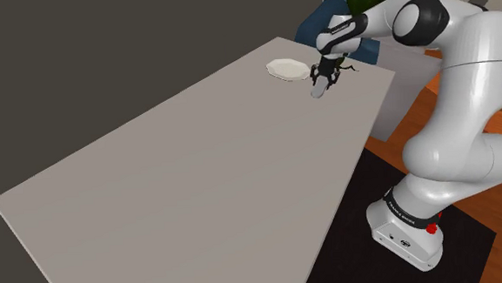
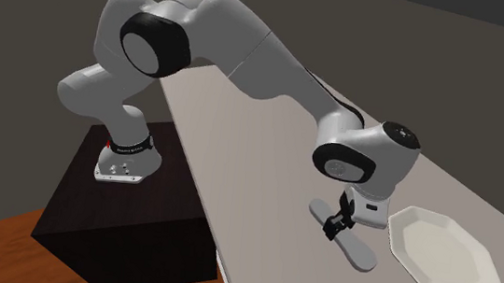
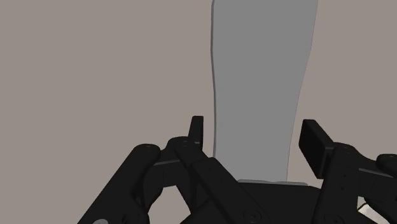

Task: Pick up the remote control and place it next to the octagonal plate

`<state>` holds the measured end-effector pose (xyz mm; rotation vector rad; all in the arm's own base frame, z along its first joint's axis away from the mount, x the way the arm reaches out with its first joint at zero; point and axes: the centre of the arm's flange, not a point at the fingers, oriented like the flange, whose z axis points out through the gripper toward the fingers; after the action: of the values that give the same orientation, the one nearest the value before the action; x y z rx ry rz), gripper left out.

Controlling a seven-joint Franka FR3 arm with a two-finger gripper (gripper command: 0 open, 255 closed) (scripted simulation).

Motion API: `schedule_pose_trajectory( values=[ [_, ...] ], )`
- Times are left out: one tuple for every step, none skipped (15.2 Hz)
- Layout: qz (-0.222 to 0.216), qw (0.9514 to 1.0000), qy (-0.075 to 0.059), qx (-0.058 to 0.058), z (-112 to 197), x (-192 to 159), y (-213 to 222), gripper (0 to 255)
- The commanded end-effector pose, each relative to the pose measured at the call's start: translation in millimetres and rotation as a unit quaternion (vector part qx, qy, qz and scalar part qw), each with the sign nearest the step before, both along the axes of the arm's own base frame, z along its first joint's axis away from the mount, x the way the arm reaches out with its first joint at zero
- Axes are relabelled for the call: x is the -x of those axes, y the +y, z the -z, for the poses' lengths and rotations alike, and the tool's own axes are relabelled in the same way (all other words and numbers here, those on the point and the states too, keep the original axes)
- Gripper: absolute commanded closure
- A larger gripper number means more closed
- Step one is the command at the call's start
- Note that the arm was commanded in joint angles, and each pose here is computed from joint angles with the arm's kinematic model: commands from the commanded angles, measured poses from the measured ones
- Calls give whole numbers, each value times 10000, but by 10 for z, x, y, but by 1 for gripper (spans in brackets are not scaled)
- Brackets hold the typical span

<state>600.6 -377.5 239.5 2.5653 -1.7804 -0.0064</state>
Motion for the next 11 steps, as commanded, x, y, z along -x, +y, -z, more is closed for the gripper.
schedule_pose_trajectory(
  values=[
    [0,10000,-4,2,105,-1,14,255],
    [0,10000,-4,2,158,-1,14,255],
    [0,10000,-4,2,211,-1,14,255],
    [0,10000,-4,2,264,-1,14,255],
    [0,10000,-4,2,347,-1,14,255],
    [-1,10000,-4,2,347,0,15,255],
    [0,10000,-4,2,347,0,14,255],
    [0,10000,-4,2,347,0,14,255],
    [0,10000,-4,2,347,-1,14,255],
    [0,10000,-4,2,347,-1,14,255],
    [0,10000,-4,2,347,-1,14,255]
  ],
)
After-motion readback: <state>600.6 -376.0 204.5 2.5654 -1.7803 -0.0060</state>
